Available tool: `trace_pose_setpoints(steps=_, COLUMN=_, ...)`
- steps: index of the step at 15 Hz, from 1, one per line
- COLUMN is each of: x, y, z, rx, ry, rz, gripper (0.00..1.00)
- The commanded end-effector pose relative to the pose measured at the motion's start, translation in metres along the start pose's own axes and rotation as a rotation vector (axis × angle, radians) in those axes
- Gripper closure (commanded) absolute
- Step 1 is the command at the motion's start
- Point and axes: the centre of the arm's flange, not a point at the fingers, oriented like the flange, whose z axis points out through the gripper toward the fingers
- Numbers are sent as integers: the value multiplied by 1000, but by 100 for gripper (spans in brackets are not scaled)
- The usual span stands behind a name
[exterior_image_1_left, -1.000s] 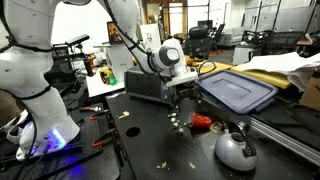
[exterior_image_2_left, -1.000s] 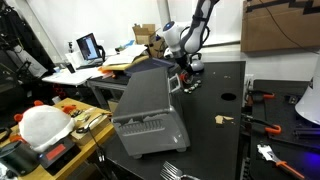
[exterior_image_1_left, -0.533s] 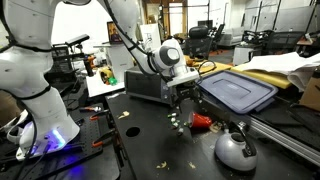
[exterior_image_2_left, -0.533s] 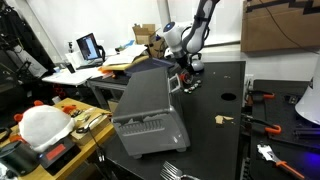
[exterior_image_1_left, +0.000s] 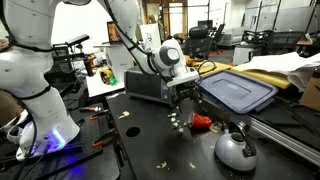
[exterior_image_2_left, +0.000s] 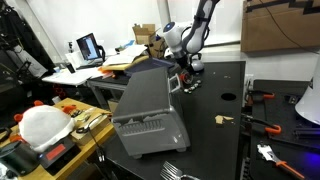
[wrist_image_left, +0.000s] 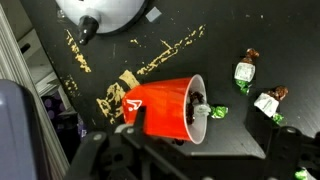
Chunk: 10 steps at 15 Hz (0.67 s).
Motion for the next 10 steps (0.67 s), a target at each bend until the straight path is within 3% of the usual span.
trace_pose_setpoints(steps=1, x=8, y=-6, z=30, rx=-26, ry=-16, rz=12, gripper=0)
trace_pose_setpoints(steps=5, x=18, y=-11, z=64, rx=-126, ry=-21, rz=83, gripper=0)
trace_pose_setpoints(steps=10, x=14, y=-3, z=77, rx=-250, ry=-15, rz=143, gripper=0)
